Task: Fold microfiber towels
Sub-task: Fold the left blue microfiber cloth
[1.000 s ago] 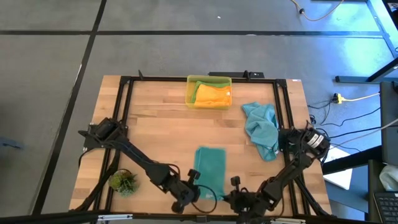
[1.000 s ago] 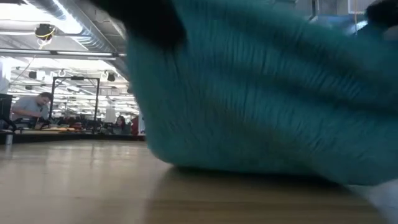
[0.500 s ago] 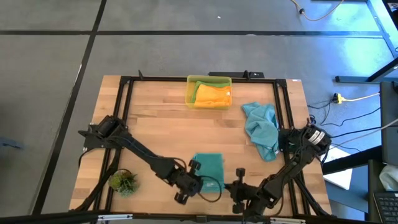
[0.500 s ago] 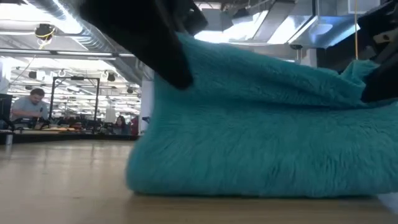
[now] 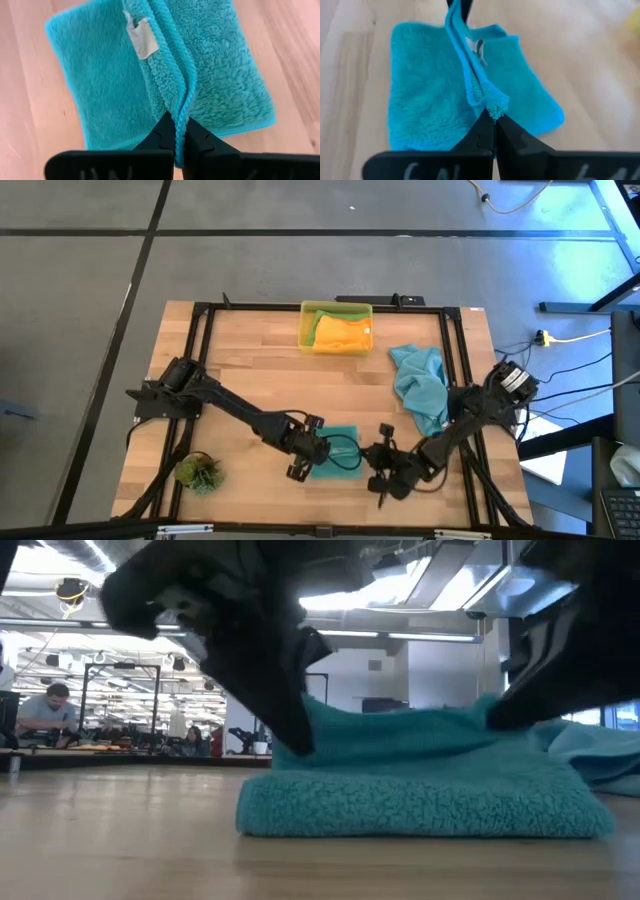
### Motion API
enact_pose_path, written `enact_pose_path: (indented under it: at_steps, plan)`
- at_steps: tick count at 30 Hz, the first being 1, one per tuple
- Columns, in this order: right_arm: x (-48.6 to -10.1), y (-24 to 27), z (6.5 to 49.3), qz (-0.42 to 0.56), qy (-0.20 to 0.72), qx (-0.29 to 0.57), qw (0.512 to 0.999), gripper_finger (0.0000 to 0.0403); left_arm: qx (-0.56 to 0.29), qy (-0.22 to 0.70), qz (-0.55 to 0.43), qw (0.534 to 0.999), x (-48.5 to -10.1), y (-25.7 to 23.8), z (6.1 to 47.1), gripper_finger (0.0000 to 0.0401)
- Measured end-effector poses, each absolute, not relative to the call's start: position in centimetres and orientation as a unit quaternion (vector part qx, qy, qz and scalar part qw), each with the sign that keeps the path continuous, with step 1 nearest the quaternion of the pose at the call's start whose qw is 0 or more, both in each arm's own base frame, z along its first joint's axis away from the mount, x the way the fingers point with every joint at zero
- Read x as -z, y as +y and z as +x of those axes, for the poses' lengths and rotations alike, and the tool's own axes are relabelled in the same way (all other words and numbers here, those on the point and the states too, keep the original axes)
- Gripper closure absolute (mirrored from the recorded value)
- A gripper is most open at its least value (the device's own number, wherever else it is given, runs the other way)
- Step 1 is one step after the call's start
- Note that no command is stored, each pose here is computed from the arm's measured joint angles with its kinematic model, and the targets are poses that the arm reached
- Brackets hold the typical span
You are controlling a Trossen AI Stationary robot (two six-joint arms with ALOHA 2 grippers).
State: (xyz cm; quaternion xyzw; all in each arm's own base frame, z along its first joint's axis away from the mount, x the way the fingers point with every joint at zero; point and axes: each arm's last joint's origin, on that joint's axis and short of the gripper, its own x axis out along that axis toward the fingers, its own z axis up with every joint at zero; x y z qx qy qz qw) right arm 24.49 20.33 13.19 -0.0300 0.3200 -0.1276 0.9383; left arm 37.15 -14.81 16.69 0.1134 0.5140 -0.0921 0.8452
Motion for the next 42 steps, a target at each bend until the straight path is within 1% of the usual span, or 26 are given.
enact_pose_path:
  at_steps: [4,10,15,22,24,26,30,35,38,42]
  plan:
    - [-11.9,18.5,25.1,-0.003,0.306,0.107,0.946,0.0403,0.084,0.517,0.108,0.845,-16.6,-14.4,36.2,0.0401]
    - [-11.3,16.9,25.6,0.018,0.290,0.115,0.950,0.0403,0.052,0.500,0.088,0.860,-16.4,-12.5,34.6,0.0401]
    - [-11.1,16.1,25.9,0.020,0.303,0.123,0.945,0.0403,0.063,0.469,0.052,0.879,-15.3,-10.6,34.5,0.0401]
    - [-10.9,15.2,26.2,0.035,0.312,0.143,0.939,0.0400,0.042,0.470,0.037,0.881,-14.5,-8.8,34.5,0.0401]
    - [-10.8,14.8,26.4,0.042,0.313,0.151,0.937,0.0389,0.042,0.469,0.039,0.881,-14.5,-8.7,34.5,0.0396]
    - [-10.8,14.5,26.6,0.052,0.310,0.162,0.935,0.0374,0.047,0.469,0.046,0.881,-14.5,-8.7,34.5,0.0382]
    - [-10.9,14.0,26.8,0.051,0.301,0.183,0.935,0.0334,0.045,0.469,0.055,0.880,-14.5,-8.7,34.5,0.0337]
    - [-10.8,13.8,26.6,0.019,0.302,0.200,0.932,0.0286,0.003,0.459,0.074,0.886,-15.5,-8.3,34.2,0.0288]
    - [-10.7,13.5,26.1,0.015,0.321,0.212,0.923,0.0269,-0.032,0.445,0.091,0.890,-16.8,-8.0,33.8,0.0277]
    - [-11.6,13.2,25.6,0.013,0.325,0.224,0.919,0.0261,-0.050,0.422,0.093,0.901,-19.1,-7.6,33.1,0.0275]
